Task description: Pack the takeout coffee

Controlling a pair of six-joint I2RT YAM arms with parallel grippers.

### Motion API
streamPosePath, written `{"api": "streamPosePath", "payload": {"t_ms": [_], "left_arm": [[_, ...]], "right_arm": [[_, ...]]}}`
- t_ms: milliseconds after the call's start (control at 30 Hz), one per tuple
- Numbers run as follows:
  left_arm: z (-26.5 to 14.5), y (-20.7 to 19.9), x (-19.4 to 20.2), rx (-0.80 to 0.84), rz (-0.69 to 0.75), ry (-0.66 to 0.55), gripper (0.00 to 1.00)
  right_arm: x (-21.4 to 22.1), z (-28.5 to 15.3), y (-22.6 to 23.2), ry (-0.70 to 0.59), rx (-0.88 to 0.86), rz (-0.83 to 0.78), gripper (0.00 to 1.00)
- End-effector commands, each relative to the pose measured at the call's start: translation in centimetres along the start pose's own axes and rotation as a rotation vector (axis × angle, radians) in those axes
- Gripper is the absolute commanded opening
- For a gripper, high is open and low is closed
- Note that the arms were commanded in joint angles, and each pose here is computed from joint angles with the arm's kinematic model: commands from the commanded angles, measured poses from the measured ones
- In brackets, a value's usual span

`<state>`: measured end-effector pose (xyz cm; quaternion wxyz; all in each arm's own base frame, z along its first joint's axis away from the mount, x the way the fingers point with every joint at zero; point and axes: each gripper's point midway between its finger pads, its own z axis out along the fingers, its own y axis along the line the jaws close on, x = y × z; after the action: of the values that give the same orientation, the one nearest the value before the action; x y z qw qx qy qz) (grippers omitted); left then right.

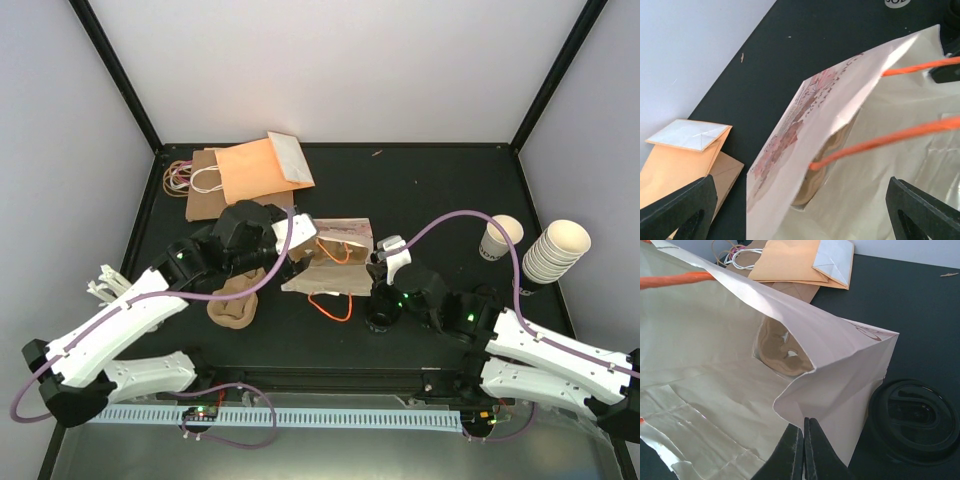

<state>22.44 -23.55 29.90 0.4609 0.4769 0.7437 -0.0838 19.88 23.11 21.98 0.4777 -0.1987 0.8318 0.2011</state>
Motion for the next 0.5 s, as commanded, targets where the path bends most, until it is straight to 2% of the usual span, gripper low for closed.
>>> {"api": "streamPosePath", "payload": {"t_ms": [0, 333, 467], "left_arm": [[0.3, 1.2, -2.5, -0.006, 0.046, -0.059, 0.93], [2.6, 0.9, -2.1, 0.097, 0.043, -0.015, 0.7], [3.4, 0.6, -1.6, 0.112, 0.042, 0.008, 0.65]], "right_arm": [[-1.5, -0.6, 0.1, -0.043, 0.0, 0.014, 0.02], [-1.7, -0.7, 0.0, -0.048, 0.007, 0.013, 0.02], [-1.8, -0.7, 0.0, -0.049, 0.008, 0.009, 0.01]]}}
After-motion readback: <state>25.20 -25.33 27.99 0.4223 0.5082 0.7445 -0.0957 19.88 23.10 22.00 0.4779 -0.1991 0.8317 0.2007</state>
